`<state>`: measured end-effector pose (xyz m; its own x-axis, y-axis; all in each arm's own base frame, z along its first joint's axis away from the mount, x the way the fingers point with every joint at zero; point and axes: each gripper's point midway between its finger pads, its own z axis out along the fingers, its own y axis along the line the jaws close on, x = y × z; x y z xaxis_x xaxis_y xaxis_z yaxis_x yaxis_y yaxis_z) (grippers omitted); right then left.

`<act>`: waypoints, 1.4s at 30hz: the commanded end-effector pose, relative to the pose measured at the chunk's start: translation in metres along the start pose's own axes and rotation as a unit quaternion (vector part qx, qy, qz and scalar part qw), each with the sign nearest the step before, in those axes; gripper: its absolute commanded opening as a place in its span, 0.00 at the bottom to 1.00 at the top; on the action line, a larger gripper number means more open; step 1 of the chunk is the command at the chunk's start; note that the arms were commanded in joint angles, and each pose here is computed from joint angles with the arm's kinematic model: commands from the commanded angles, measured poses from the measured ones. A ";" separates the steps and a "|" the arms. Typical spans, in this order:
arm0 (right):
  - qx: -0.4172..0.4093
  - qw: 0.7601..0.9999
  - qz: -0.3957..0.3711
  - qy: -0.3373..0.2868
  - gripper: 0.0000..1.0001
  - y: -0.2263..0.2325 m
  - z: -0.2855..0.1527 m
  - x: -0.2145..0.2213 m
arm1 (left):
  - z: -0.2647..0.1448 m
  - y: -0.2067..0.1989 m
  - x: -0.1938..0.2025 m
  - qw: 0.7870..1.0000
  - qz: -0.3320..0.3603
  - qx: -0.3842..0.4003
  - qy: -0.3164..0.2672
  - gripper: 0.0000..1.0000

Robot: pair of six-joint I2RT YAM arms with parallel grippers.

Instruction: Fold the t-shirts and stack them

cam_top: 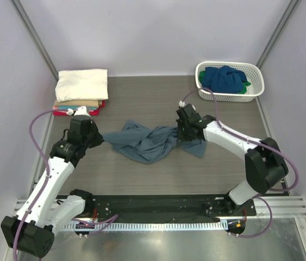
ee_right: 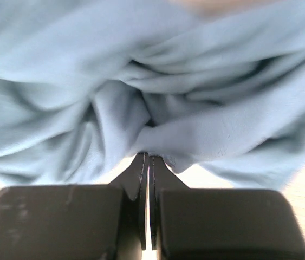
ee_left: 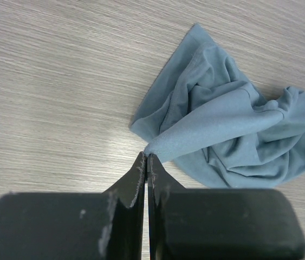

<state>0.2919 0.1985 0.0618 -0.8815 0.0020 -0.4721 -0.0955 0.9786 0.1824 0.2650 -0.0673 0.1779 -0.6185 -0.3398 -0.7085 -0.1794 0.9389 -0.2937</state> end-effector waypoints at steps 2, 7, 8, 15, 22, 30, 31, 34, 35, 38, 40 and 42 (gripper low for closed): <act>0.009 0.985 -0.020 -0.170 0.01 0.009 -0.126 -0.112 | -0.006 0.005 -0.013 0.999 -0.005 -0.006 -0.034 0.00; 0.053 0.957 -0.005 -0.286 0.01 -0.016 -0.243 -0.180 | -0.020 -0.001 -0.034 0.998 -0.017 -0.003 -0.057 0.00; 0.062 0.956 -0.002 -0.286 0.01 -0.024 -0.251 -0.180 | -0.032 -0.006 -0.049 0.997 -0.018 0.001 -0.071 0.00; 0.104 0.937 0.055 -0.329 0.01 -0.084 -0.297 -0.186 | -0.078 -0.017 -0.109 0.990 -0.010 0.002 -0.142 0.00; 0.134 0.920 0.100 -0.355 0.01 -0.115 -0.319 -0.180 | -0.117 -0.021 -0.144 0.981 -0.015 0.005 -0.192 0.00; 0.109 0.926 0.104 -0.346 0.01 -0.110 -0.311 -0.162 | -0.074 -0.066 -0.151 0.986 -0.022 0.076 -0.148 0.00; 0.110 0.928 0.104 -0.340 0.01 -0.110 -0.306 -0.161 | -0.070 -0.077 -0.163 0.985 -0.023 0.086 -0.150 0.00; 0.115 0.933 0.107 -0.324 0.01 -0.113 -0.289 -0.160 | -0.007 -0.102 -0.184 0.990 -0.011 0.077 -0.115 0.00; 0.119 0.935 0.108 -0.318 0.01 -0.114 -0.282 -0.161 | 0.008 -0.108 -0.194 0.991 -0.007 0.076 -0.111 0.00; 0.118 0.940 0.112 -0.301 0.01 -0.114 -0.260 -0.164 | 0.069 -0.144 -0.223 0.992 0.013 0.099 -0.072 0.00; 0.112 0.944 0.112 -0.289 0.01 -0.112 -0.247 -0.166 | 0.078 -0.157 -0.247 0.994 0.021 0.092 -0.056 0.08; 0.111 0.948 0.114 -0.276 0.01 -0.111 -0.233 -0.168 | 0.146 -0.156 -0.209 0.996 0.027 0.077 0.040 0.47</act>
<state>0.3257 0.0345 0.3180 -0.5211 0.2362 -0.8202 0.2324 0.9639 0.1299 0.5356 -0.1401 0.3079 -0.5458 -0.3244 -0.7725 -0.0518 0.9333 -0.3553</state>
